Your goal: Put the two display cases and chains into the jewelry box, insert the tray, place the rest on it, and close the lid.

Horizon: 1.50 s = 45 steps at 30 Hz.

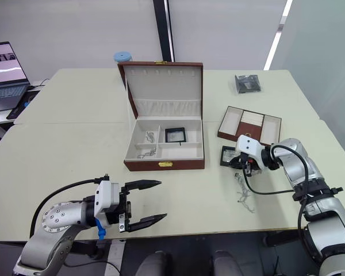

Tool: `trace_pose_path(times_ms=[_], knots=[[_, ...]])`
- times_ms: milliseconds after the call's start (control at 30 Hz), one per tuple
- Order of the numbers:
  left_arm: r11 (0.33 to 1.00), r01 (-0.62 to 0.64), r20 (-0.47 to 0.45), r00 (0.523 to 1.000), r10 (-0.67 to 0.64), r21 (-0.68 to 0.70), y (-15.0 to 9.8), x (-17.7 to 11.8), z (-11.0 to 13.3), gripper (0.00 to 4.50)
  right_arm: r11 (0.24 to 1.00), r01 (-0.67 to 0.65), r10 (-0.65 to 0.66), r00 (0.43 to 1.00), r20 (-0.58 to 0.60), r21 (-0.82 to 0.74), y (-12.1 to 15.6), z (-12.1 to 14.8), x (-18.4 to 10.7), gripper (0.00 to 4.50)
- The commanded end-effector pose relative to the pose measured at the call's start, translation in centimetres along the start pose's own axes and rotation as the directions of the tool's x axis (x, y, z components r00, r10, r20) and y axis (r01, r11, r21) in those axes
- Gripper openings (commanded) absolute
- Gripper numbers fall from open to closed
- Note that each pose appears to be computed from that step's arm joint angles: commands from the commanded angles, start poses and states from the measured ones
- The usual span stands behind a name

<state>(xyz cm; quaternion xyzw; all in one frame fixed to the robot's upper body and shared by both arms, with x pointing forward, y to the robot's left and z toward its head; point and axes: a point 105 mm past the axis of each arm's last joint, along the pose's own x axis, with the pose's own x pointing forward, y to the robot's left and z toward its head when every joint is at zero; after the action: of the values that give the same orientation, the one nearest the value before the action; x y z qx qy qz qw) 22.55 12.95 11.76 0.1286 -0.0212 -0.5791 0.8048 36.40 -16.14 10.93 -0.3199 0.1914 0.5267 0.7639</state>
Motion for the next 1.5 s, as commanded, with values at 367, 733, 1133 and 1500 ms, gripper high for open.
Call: trace_pose_path(times_ms=[367, 733, 1133, 1500], knots=[[0.999, -0.05, 0.034, 0.998, 0.05, 0.017, 0.3, 0.5, 0.8, 4.5, 0.999, -0.034, 0.037, 0.997, 0.073, -0.041, -1.0, 4.0, -2.4, 0.01], [0.932, -0.36, 0.036, 0.931, 0.362, -0.043, 1.4, -1.9, 0.3, 4.5, 0.979, -0.098, 0.134, 0.97, 0.202, -0.177, -0.8, 12.2, -0.6, 0.01], [0.795, -0.603, -0.002, 0.797, 0.604, -0.063, 0.0, -4.7, -0.2, 4.5, 0.962, -0.235, 0.254, 0.958, 0.131, -0.14, -0.3, 16.2, 5.0, 0.01], [0.728, -0.682, -0.015, 0.73, 0.683, -0.069, -1.0, -5.3, -0.2, 4.5, 0.943, -0.316, 0.323, 0.944, 0.066, -0.101, 0.7, 16.0, 7.9, 0.01]])
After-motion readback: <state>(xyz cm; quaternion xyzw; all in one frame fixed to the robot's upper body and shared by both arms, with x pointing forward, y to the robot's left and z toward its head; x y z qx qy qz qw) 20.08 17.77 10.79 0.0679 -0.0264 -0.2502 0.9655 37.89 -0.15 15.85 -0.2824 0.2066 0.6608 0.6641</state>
